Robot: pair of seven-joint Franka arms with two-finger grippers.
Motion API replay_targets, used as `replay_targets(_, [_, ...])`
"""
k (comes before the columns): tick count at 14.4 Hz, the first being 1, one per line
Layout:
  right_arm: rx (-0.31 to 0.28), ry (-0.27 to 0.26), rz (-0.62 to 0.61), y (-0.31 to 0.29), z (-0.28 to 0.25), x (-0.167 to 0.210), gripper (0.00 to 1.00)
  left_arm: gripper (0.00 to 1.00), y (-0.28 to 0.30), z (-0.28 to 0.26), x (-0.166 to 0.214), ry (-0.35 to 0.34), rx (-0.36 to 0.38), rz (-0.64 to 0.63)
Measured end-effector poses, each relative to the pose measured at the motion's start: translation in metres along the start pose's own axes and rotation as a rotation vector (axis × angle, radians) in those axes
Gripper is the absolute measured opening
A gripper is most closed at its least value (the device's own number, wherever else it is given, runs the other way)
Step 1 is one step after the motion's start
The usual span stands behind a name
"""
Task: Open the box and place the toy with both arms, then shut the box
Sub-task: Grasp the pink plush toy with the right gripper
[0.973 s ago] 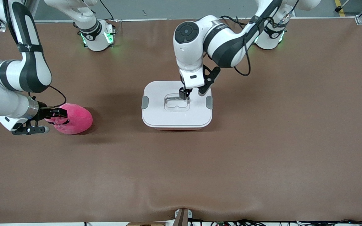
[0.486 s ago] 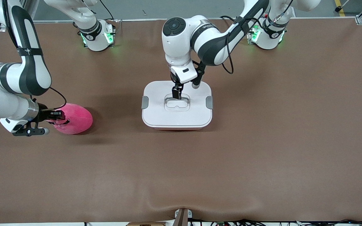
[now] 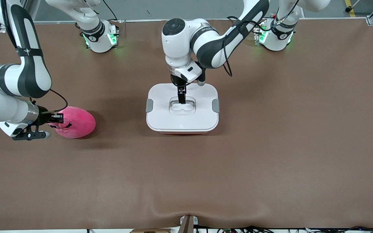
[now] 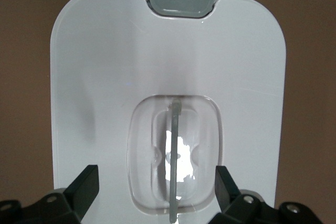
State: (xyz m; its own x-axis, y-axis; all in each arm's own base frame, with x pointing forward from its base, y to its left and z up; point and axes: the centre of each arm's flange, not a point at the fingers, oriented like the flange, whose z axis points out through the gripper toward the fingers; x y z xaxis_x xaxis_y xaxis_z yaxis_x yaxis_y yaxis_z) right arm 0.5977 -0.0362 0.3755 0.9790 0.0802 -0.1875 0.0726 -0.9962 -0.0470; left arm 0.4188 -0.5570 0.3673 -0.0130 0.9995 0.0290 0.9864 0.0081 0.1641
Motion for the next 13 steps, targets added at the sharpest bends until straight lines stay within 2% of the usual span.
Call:
replay_targets(1, [0.003, -0.009, -0.004, -0.001, -0.013, -0.002, 0.03, 0.92, 0.001, 0.004, -0.001, -0.007, 0.000, -0.004])
replay_targets(6, [0.009, 0.022, -0.013, -0.006, -0.076, -0.024, 0.03, 0.84, 0.006, 0.010, -0.007, -0.053, -0.014, -0.021])
replay_targets(8, [0.012, 0.026, -0.015, -0.008, -0.091, -0.035, 0.03, 0.80, 0.006, 0.012, -0.008, -0.053, -0.012, -0.021])
replay_targets(9, [0.013, 0.026, -0.016, -0.008, -0.097, -0.039, 0.03, 0.74, 0.005, 0.014, -0.009, -0.052, -0.011, -0.019])
replay_targets(12, [0.015, 0.025, -0.025, -0.010, -0.107, -0.048, 0.03, 0.71, 0.002, 0.022, -0.010, -0.042, -0.006, -0.012])
replay_targets(13, [0.016, 0.023, -0.032, -0.010, -0.109, -0.050, 0.03, 0.65, 0.002, 0.026, -0.011, -0.039, -0.003, -0.010])
